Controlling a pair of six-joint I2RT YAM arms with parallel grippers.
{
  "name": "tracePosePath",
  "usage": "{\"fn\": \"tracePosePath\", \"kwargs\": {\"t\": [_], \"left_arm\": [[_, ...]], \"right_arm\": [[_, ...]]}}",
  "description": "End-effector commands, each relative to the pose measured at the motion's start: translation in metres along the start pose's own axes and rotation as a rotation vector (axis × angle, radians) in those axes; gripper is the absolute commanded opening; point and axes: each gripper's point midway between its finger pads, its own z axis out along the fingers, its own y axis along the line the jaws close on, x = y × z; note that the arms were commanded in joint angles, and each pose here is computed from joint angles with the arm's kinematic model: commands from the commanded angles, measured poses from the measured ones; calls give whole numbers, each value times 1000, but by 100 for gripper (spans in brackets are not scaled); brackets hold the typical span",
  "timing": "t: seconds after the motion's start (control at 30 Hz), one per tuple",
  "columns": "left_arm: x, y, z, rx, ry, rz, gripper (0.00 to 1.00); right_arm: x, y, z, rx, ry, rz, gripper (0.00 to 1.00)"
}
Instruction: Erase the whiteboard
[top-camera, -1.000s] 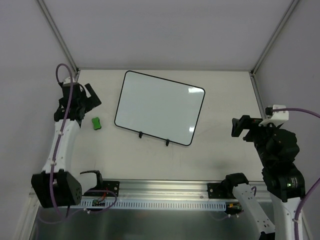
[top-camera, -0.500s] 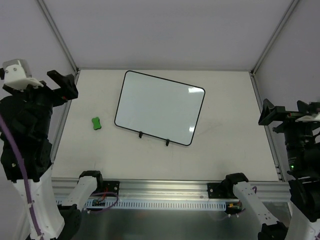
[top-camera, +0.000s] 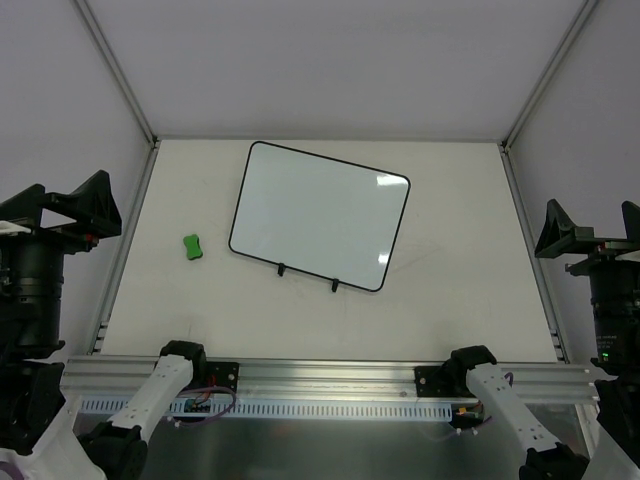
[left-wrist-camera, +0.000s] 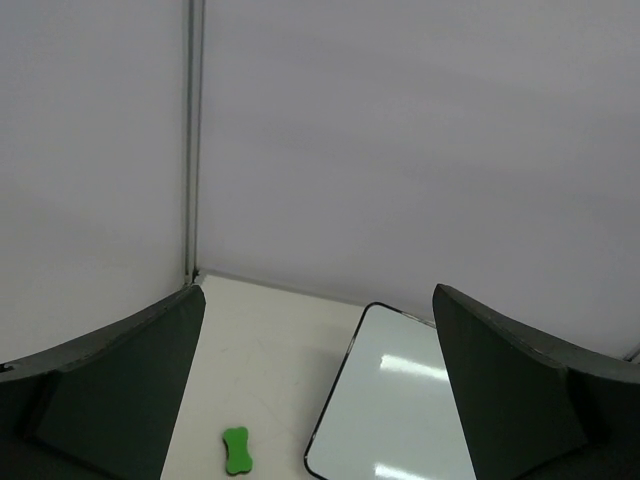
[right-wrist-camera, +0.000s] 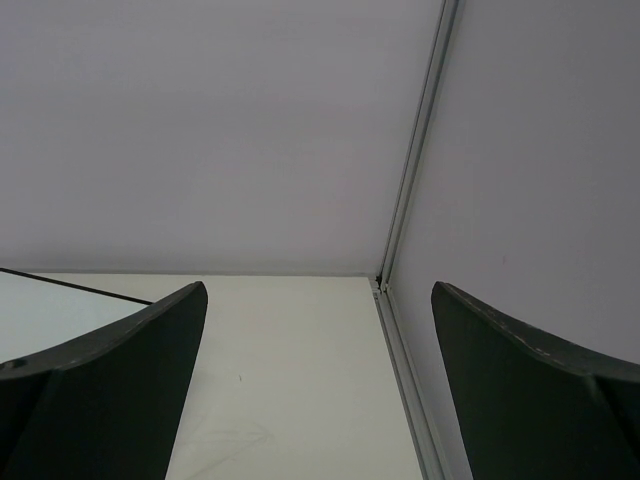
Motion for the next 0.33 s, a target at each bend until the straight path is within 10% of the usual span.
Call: {"fn": "tracePosePath", "kwargs": {"t": [0.0,0.3], "left_arm": [[3,11,2,-48,8,43,99],[13,11,10,-50,37,57,99]], "right_arm": [[-22,-6,-7,4,-76,-13,99],[-19,-4,-3,2,-66,-11,99]]}}
